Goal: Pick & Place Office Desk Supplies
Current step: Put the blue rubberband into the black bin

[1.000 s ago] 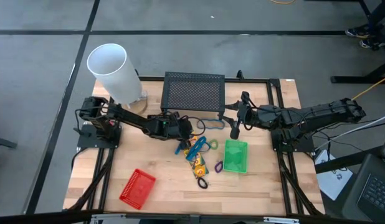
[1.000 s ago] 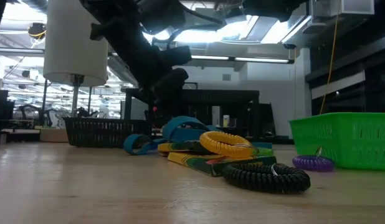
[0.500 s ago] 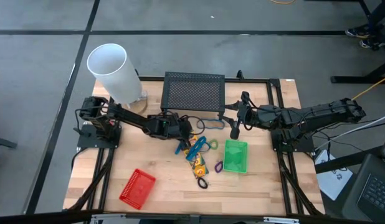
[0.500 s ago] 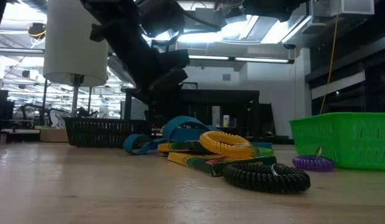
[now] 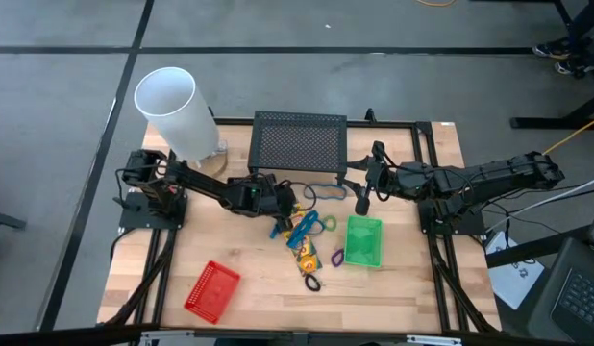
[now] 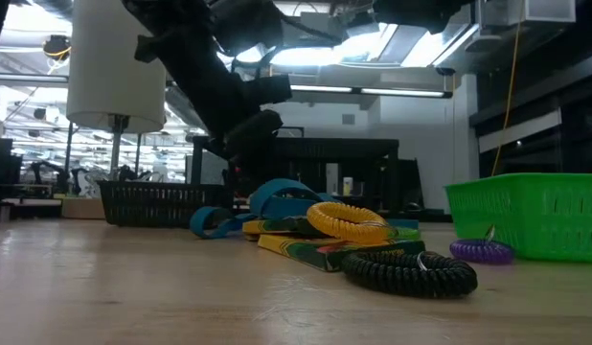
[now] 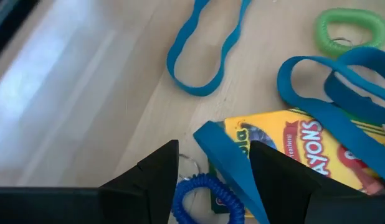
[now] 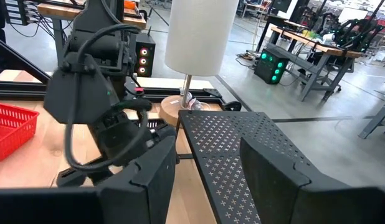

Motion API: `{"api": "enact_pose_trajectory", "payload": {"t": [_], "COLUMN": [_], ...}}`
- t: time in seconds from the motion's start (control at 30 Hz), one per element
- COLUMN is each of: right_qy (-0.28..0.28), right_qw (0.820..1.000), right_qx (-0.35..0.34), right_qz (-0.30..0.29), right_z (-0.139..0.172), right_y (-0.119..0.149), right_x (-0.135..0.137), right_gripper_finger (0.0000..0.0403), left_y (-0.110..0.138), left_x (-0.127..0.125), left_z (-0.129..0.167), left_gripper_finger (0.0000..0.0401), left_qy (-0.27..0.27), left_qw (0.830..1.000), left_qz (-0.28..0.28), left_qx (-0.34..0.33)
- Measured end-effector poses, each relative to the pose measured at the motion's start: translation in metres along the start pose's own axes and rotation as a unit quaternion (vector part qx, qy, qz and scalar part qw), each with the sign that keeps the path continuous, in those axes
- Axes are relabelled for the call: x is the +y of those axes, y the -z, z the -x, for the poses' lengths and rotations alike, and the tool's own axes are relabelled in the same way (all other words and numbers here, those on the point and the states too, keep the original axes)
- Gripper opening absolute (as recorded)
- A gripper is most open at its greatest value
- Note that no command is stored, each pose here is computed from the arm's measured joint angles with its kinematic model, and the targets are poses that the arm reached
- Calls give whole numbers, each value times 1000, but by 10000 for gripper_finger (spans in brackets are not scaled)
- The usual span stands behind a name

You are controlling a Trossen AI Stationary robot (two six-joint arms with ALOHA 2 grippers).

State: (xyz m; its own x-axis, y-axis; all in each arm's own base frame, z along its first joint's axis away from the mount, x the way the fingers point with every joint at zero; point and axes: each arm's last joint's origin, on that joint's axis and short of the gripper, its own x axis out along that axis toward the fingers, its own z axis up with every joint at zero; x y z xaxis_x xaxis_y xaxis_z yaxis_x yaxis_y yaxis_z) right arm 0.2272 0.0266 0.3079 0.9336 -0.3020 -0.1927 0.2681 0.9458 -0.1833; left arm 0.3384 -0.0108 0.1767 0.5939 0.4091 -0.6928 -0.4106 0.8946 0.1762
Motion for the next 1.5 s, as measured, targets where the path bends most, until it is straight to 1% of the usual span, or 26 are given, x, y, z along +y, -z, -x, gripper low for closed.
{"api": "enact_pose_trajectory", "payload": {"t": [0.17,0.3,0.4,0.43,0.5,0.57,0.6,0.67,0.77,0.8,0.9,0.97,1.1,1.23,1.5], "right_qy": [0,0,0,-1,-1,-3,-4,-4,-4,-4,-13,-14,-13,-14,-15], "right_qw": [1000,1000,1000,1000,1000,1000,1000,1000,1000,1000,1000,1000,1000,1000,1000], "right_qx": [0,1,3,4,6,6,6,6,6,6,5,5,6,6,7], "right_qz": [0,1,2,2,3,3,3,3,3,3,2,1,1,2,2], "right_z": [0,0,0,0,0,0,0,0,0,0,0,0,0,0,0], "right_y": [0,0,1,1,1,1,1,1,1,1,1,1,1,2,2], "right_x": [0,0,0,0,0,0,0,0,0,0,1,1,1,1,1], "right_gripper_finger": [180,181,181,181,181,181,181,181,181,181,181,181,181,181,181], "left_y": [-9,-20,-22,-22,-17,-9,-4,7,17,20,25,29,35,36,34], "left_x": [-9,-13,-16,-17,-17,-17,-17,-15,-17,-18,-25,-31,-43,-52,-49], "left_z": [19,52,79,87,99,104,104,104,100,98,89,80,62,49,45], "left_gripper_finger": [197,197,197,197,197,197,197,197,197,197,197,197,197,197,197], "left_qy": [11,31,52,72,139,210,228,220,166,156,168,176,181,187,157], "left_qw": [998,991,982,979,970,963,962,965,975,976,975,972,970,971,979], "left_qz": [-46,-85,-130,-145,-167,-157,-147,-139,-135,-130,-104,-99,-93,-86,-74], "left_qx": [-46,-100,-125,-127,-106,-58,-27,27,64,79,103,120,132,121,110]}}
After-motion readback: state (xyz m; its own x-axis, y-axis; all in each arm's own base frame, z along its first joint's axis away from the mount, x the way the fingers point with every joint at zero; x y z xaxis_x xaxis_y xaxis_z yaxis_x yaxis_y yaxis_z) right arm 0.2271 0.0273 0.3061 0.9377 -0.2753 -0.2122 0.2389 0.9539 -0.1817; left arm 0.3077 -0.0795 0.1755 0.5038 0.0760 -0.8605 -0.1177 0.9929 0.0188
